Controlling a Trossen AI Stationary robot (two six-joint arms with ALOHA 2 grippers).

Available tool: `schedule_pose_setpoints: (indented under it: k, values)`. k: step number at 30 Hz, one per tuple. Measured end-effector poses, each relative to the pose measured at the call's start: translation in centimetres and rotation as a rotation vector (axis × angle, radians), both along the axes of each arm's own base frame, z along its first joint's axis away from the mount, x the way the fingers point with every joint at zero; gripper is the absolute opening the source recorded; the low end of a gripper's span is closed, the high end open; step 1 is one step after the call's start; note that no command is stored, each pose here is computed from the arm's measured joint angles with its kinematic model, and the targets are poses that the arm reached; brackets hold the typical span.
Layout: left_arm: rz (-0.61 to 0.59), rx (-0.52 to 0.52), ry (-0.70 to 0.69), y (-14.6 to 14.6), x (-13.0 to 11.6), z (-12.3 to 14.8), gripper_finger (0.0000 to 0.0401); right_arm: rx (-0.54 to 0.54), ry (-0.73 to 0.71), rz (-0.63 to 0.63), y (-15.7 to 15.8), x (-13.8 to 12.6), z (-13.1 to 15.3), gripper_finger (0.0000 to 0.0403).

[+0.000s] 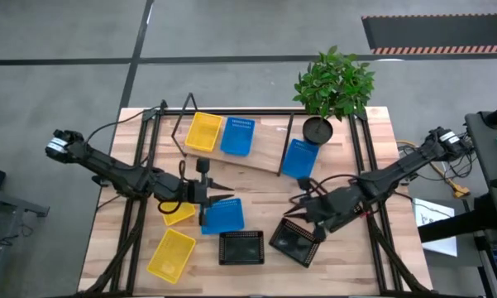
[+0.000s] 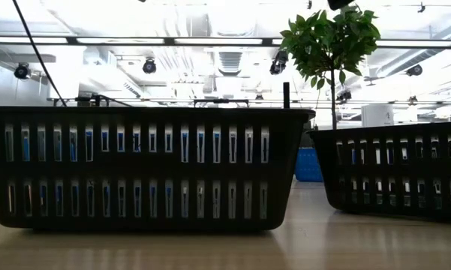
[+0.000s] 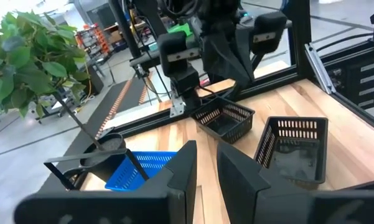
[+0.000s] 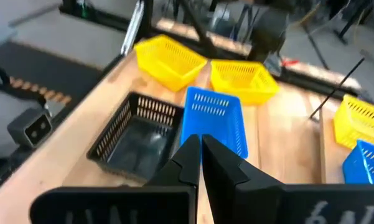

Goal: Stack baskets on shelf by color
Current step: Put the left black basket on the shelf

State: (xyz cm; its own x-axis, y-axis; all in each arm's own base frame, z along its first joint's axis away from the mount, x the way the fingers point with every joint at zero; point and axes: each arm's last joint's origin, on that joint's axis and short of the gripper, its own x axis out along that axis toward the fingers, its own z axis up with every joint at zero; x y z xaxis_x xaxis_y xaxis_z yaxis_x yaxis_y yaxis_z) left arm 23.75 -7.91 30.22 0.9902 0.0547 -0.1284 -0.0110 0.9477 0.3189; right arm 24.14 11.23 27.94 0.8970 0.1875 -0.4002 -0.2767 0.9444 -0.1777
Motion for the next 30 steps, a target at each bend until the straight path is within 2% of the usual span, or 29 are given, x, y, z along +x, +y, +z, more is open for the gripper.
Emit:
schedule_pose_setpoints:
  k: [5, 9, 21, 25, 30]
  values:
    - [-0.001, 0.005, -0.006, 0.1, -0.2, 0.2, 0.0046, -0.057, 0.127, 0.006, 1.1, 2.2, 0.3, 0.0009]
    - [-0.001, 0.003, -0.014, 0.1, -0.3, 0.4, 0.0046, -0.126, 0.217, 0.063, 2.2, 4.1, 0.3, 0.0017]
    - [-0.009, 0.063, -0.042, 0.4, -1.0, 1.1, 0.0046, -0.317, 0.408, 0.190, 5.1, 9.4, -1.1, 0.0124]
    - [-0.008, 0.059, -0.056, 0.5, -1.3, 1.5, 0.0046, -0.366, 0.486, 0.221, 5.8, 10.8, -2.5, 0.0141]
    - [-0.008, 0.061, -0.054, 0.6, -1.4, 1.5, 0.0046, -0.344, 0.583, 0.266, 6.7, 12.2, -4.3, 0.0145]
